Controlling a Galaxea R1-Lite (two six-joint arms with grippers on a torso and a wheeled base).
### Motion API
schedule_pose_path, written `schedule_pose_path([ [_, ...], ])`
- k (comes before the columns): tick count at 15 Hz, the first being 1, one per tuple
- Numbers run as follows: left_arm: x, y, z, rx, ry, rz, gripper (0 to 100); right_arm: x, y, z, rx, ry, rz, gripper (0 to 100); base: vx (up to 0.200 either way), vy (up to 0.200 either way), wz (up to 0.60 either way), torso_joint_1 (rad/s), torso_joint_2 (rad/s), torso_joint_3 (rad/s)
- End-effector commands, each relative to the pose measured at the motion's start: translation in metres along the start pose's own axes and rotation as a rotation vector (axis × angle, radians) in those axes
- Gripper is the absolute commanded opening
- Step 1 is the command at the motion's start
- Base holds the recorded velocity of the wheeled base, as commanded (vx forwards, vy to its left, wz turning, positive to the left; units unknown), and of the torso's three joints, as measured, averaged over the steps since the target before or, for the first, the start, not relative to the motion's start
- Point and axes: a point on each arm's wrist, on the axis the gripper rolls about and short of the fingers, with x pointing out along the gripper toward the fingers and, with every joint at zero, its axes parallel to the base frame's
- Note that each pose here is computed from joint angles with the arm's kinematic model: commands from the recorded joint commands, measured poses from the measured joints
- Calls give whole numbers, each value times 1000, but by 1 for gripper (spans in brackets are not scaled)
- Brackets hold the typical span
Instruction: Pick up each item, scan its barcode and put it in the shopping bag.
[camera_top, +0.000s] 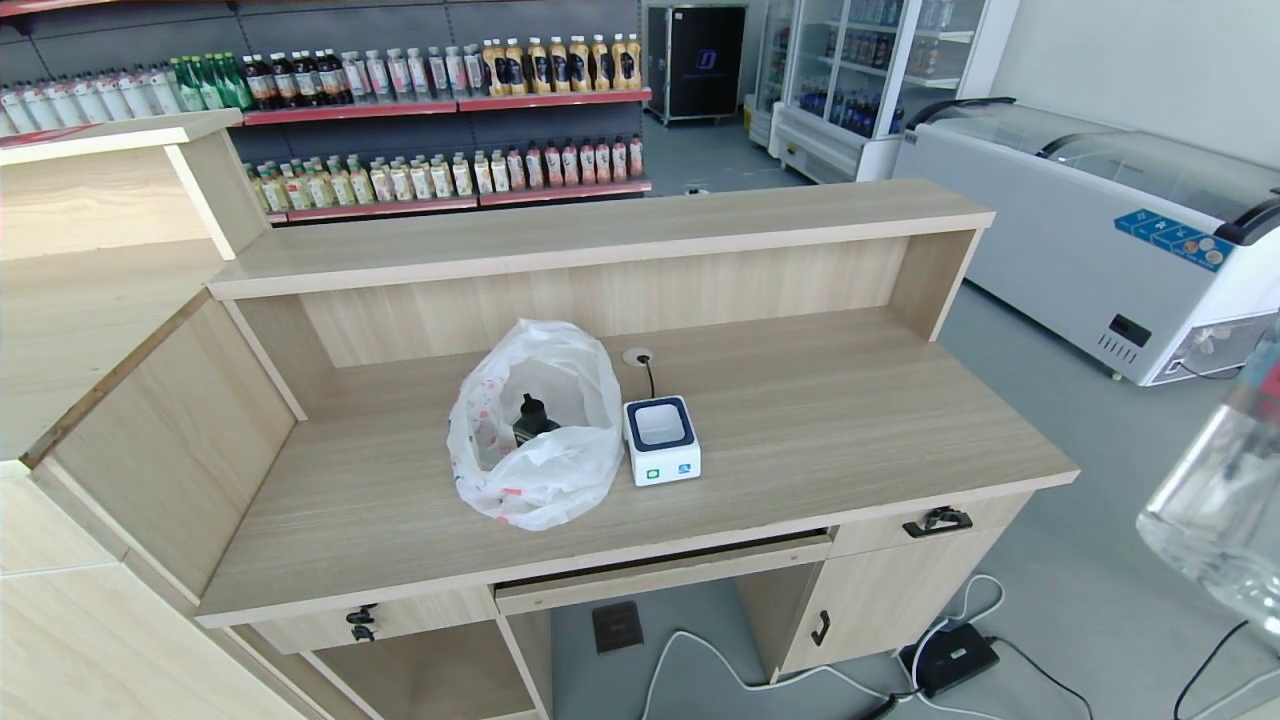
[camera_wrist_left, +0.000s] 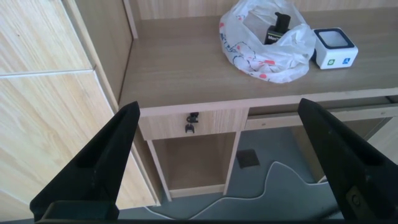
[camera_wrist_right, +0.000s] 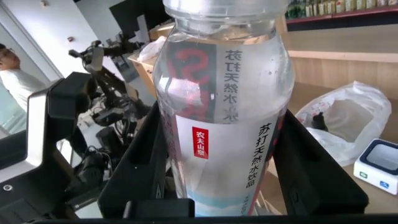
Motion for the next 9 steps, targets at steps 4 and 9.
schedule_pose_path([
  [4, 0, 0, 0, -1, 0, 0, 100, 6, -57, -2, -151, 50, -220, 0, 0, 0, 0, 0, 0, 0],
  [9, 0, 0, 0, -1, 0, 0, 100, -34, -115, -5, -264, 46, -563, 0, 0, 0, 0, 0, 0, 0],
])
